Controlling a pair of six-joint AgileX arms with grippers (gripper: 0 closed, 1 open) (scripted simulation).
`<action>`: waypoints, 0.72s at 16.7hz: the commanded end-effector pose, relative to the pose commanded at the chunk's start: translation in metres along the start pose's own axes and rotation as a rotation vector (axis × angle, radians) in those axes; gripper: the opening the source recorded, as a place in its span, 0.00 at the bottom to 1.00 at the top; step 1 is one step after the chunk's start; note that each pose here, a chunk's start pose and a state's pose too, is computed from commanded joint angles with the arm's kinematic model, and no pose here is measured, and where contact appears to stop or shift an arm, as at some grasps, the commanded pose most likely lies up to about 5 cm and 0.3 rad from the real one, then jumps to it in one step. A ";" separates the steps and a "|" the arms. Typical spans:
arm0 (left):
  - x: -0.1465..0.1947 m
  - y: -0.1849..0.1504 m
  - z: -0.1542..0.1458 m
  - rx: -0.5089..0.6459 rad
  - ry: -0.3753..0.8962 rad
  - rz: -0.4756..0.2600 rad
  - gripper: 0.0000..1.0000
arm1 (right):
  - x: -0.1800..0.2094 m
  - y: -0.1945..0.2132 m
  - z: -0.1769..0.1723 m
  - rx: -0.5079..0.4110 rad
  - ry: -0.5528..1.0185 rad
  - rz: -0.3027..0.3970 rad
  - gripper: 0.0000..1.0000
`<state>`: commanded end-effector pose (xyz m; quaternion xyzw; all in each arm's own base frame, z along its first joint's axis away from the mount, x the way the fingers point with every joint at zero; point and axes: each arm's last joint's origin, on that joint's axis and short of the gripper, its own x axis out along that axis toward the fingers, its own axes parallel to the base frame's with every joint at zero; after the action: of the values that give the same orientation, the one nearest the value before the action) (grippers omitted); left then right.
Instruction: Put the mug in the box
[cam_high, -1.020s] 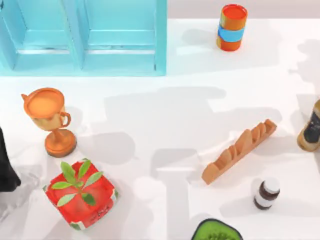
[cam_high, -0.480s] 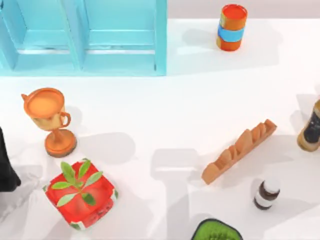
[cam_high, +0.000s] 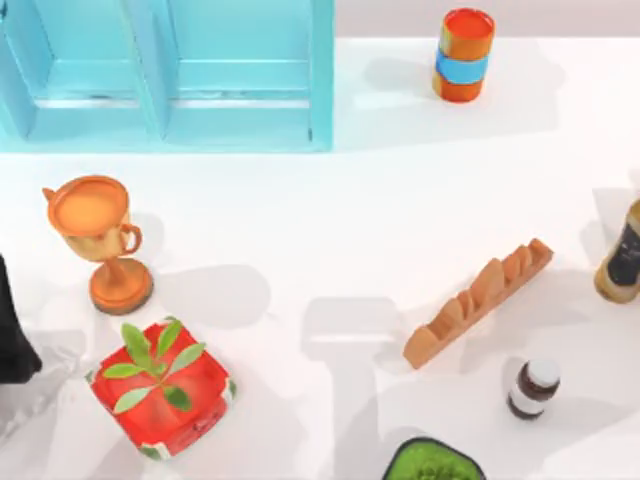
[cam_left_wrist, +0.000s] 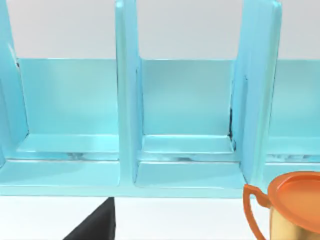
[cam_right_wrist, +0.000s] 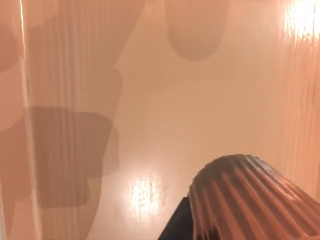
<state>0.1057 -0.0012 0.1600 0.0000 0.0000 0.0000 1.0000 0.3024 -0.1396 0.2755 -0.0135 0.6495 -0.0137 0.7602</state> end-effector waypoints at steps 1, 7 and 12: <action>0.000 0.000 0.000 0.000 0.000 0.000 1.00 | 0.008 -0.001 -0.001 0.003 0.000 0.000 0.00; 0.000 0.000 0.000 0.000 0.000 0.000 1.00 | 0.052 0.000 -0.006 0.004 -0.005 -0.003 0.00; 0.000 0.000 0.000 0.000 0.000 0.000 1.00 | 0.053 0.000 -0.007 0.004 -0.005 -0.003 0.08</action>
<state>0.1057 -0.0012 0.1600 0.0000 0.0000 0.0000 1.0000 0.3041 -0.1419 0.2225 -0.0132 0.6474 -0.0160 0.7618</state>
